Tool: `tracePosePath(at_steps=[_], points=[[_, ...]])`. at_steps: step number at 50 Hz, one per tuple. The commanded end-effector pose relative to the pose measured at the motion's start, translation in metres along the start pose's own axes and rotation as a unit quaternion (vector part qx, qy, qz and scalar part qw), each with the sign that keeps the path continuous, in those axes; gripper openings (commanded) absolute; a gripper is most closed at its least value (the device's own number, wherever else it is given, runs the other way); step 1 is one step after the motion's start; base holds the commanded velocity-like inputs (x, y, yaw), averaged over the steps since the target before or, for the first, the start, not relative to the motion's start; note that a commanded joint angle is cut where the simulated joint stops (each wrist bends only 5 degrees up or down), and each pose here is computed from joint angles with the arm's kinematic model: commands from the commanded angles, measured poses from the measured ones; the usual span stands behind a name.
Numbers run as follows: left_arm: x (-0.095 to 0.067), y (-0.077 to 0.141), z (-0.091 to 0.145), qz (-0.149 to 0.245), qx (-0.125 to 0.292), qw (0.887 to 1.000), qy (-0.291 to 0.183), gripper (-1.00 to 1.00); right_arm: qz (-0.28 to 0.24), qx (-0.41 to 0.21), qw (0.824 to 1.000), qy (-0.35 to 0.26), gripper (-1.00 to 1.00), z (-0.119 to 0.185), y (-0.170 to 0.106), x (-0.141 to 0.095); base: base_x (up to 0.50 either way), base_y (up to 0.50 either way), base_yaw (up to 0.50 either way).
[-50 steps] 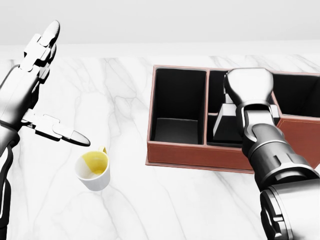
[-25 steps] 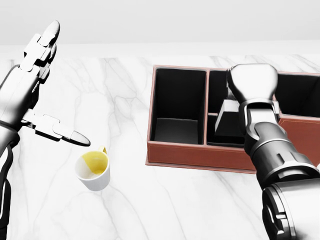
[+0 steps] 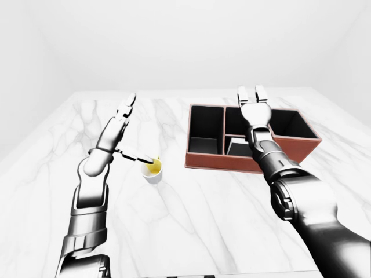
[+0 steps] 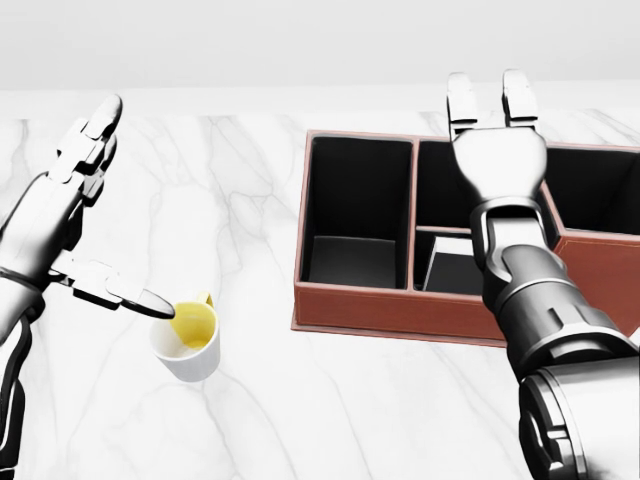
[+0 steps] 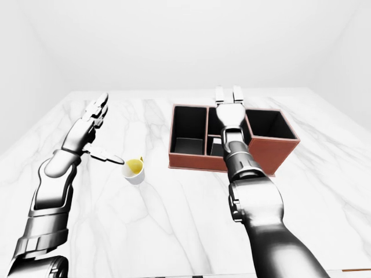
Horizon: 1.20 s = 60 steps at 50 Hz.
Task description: Pick up the book and place it in the caddy.
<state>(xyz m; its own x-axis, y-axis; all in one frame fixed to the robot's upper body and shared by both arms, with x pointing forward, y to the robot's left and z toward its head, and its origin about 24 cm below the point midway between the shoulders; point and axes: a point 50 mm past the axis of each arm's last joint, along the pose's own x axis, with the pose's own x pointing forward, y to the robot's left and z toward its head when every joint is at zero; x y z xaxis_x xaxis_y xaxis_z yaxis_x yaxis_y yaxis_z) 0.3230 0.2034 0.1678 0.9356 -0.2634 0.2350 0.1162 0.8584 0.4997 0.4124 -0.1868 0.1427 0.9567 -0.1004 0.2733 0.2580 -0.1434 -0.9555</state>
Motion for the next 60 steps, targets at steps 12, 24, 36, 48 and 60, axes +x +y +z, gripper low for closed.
tracePosePath(at_steps=[12, 24, 36, 48, 60], points=[[-0.041, -0.019, -0.109, -0.003, -0.078, 0.977, 0.2, 1.0, -0.014, 0.02, 1.0, -0.004, 1.0, 0.009, -0.01, 0.005, 0.0, 0.0, 0.0], [-0.037, -0.018, -0.099, -0.003, -0.077, 0.982, 0.174, 1.0, -0.043, 0.068, 0.995, -0.059, 1.0, 0.028, -0.028, 0.012, 0.0, 0.0, 0.0], [-0.035, -0.011, -0.08, 0.005, -0.067, 0.989, 0.129, 1.0, -0.078, 0.122, 0.987, -0.063, 1.0, 0.021, -0.039, 0.014, 0.0, 0.0, 0.0], [-0.036, -0.009, -0.076, 0.007, -0.066, 0.991, 0.118, 1.0, -0.111, 0.186, 0.974, -0.062, 1.0, 0.012, -0.037, -0.006, 0.0, 0.0, 0.0], [-0.039, -0.003, -0.06, 0.022, -0.067, 0.993, 0.093, 1.0, -0.151, 0.308, 0.936, -0.083, 1.0, -0.003, -0.057, -0.073, 0.0, 0.0, 0.0]])
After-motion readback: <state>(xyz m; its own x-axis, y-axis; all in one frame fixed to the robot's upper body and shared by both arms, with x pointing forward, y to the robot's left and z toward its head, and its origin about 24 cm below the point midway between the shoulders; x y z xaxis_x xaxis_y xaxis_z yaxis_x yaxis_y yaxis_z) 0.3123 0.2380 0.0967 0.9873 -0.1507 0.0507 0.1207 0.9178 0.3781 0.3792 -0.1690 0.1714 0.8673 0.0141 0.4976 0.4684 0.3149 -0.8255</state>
